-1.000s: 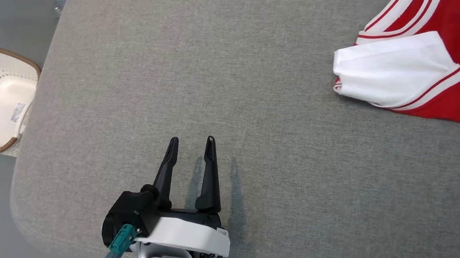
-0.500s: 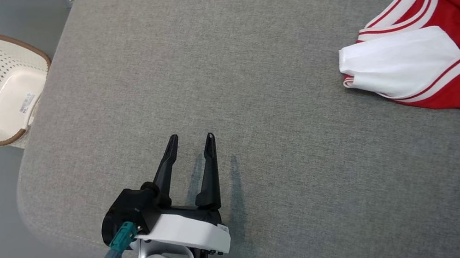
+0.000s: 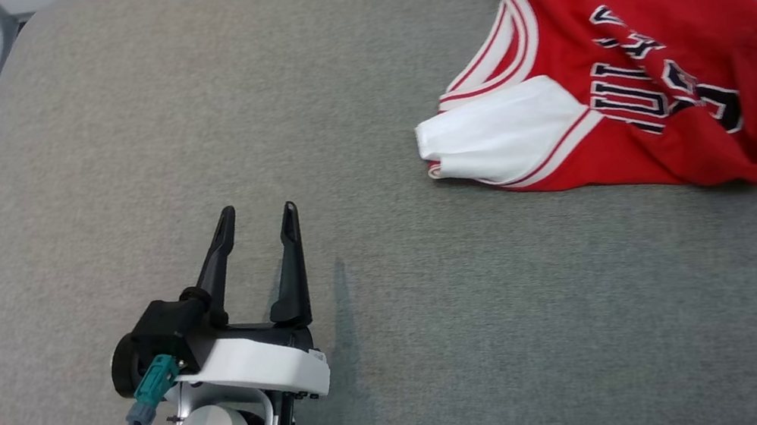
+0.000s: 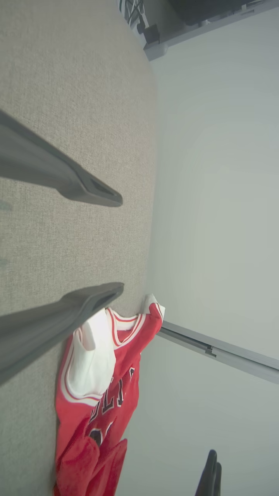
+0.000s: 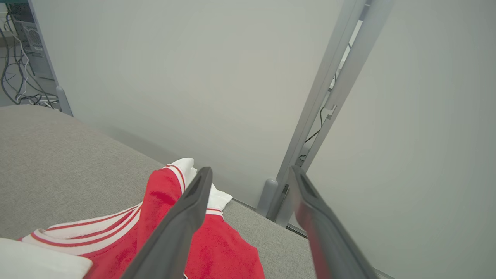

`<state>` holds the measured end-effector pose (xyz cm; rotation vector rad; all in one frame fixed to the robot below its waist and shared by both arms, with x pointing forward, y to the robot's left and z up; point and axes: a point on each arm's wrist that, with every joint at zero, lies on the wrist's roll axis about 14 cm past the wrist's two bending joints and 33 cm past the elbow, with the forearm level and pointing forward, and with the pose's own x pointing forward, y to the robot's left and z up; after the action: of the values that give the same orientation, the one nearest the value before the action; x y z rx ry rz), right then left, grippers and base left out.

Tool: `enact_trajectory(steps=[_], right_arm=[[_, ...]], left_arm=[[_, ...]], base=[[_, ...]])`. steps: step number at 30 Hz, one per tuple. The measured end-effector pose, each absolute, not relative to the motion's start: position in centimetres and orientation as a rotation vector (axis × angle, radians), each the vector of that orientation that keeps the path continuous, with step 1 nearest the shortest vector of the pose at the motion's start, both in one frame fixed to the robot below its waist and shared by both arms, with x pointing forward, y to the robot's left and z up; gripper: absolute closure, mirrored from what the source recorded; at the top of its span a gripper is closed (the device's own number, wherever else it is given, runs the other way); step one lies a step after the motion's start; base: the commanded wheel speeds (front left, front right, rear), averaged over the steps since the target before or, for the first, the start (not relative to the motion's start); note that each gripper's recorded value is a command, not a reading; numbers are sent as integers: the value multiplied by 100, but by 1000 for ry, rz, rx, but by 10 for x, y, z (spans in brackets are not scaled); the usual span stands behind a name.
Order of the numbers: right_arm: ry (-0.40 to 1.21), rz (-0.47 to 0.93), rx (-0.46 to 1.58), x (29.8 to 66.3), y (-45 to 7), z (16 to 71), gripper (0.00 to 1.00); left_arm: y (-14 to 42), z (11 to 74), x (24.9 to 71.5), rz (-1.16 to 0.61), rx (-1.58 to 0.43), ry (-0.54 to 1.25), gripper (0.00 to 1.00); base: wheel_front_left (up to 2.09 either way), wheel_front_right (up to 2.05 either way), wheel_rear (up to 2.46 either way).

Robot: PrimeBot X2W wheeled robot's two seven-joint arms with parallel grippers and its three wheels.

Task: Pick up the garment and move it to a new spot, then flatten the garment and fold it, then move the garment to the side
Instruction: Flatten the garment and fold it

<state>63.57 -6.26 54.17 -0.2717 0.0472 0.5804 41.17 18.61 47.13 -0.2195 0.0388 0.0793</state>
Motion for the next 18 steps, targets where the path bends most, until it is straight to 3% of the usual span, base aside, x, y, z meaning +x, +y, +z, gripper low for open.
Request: enact_trajectory(steps=[7, 18], right_arm=[[-9, 448, -65, 587, -130, 562, 0], [-1, 245, 108, 483, -190, 508, 0]], left_arm=[[151, 480, 433, -37, -234, 7, 0], [99, 451, 453, -175, -254, 102, 0]], base=[[0, 0, 0], [0, 0, 0]])
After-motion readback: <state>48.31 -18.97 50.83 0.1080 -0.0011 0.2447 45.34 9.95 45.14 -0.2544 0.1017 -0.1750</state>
